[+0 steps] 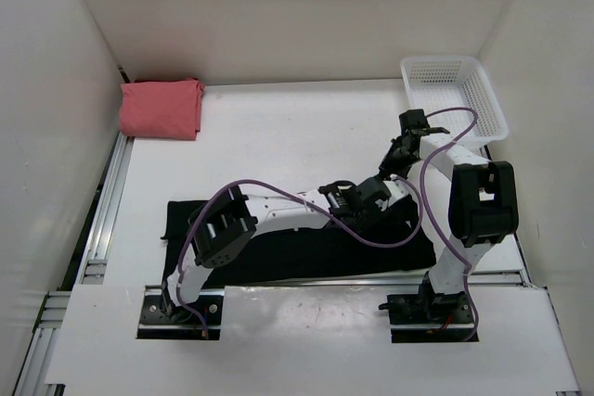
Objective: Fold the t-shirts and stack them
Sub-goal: Fold the other side of the tshirt into a rectangle
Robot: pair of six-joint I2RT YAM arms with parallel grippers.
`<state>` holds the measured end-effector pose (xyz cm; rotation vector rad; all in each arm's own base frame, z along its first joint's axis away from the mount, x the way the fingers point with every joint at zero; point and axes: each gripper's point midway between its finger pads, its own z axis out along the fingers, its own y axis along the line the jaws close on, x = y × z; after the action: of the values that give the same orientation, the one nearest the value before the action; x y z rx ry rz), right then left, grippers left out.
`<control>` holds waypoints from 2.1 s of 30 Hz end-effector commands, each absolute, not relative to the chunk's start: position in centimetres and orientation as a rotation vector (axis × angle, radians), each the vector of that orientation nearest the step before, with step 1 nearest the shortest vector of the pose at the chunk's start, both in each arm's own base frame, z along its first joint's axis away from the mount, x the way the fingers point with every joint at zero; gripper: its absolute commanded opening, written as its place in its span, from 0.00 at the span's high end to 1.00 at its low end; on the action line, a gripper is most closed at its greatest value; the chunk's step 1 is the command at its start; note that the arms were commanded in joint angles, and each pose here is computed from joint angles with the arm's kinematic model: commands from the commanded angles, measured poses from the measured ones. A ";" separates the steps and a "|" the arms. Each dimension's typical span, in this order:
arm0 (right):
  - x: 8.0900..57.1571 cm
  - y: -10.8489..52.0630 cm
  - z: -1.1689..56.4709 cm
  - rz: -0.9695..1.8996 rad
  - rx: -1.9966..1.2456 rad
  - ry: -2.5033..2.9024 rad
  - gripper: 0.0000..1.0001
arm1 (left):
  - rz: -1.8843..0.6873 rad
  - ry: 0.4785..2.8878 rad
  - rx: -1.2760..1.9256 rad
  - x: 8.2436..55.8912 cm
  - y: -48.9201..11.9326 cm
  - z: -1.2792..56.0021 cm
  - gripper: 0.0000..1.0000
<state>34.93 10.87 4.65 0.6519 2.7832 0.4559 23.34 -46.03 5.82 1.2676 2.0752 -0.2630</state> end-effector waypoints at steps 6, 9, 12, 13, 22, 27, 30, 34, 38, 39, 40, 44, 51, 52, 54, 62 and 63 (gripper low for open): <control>35.8 10.6 6.4 0.481 0.595 2.723 1.00 | -0.367 2.029 1.223 23.7 -46.5 10.2 0.48; 35.8 10.6 6.4 0.481 0.595 2.723 1.00 | -0.366 2.060 1.261 23.2 -46.3 8.7 0.48; 35.8 10.6 6.4 0.481 0.595 2.723 1.00 | -0.333 2.084 1.274 23.2 -46.0 7.4 0.48; 35.8 10.6 6.4 0.481 0.595 2.723 1.00 | -0.340 2.076 1.268 23.4 -46.2 7.8 0.49; 35.8 10.6 6.4 0.481 0.595 2.723 1.00 | -0.366 2.105 1.313 22.5 -46.1 7.1 0.49; 35.8 10.6 6.4 0.481 0.595 2.723 1.00 | -0.345 2.114 1.299 23.5 -46.8 6.2 0.55; 35.5 10.5 6.2 0.478 0.598 2.732 1.00 | -0.348 2.112 1.284 24.1 -46.8 6.6 0.65; 35.6 10.5 6.5 0.481 0.595 2.723 1.00 | -0.347 2.112 1.283 24.0 -46.7 7.0 0.90; 35.5 10.7 6.5 0.493 0.592 2.725 1.00 | -0.359 2.111 1.288 23.8 -46.6 7.1 0.90; 35.5 10.7 6.5 0.493 0.592 2.725 1.00 | -0.360 2.110 1.287 23.7 -46.4 7.3 0.90; 35.5 10.7 6.5 0.493 0.592 2.725 1.00 | -0.362 2.107 1.284 23.6 -46.2 7.9 0.90; 35.5 10.6 6.5 0.491 0.579 2.727 1.00 | -0.358 2.112 1.289 23.4 -45.8 7.8 0.56; 35.6 10.5 6.5 0.479 0.582 2.725 1.00 | -0.339 2.123 1.264 24.6 -45.7 7.7 0.68; 35.3 10.5 6.2 0.476 0.585 2.733 1.00 | -0.345 2.115 1.258 24.7 -46.0 8.1 0.71; 35.3 10.5 6.5 0.479 0.582 2.725 1.00 | -0.345 2.115 1.258 24.7 -46.0 8.1 0.76; 35.3 10.4 6.5 0.476 0.569 2.726 1.00 | -0.379 2.088 1.244 24.6 -46.2 10.2 0.51; 35.3 10.4 6.5 0.476 0.569 2.726 1.00 | -0.385 2.081 1.239 24.6 -46.2 10.6 0.50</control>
<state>34.87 10.55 5.16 0.6019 2.7733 0.4571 24.08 -45.17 4.78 1.3056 2.1674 -0.3011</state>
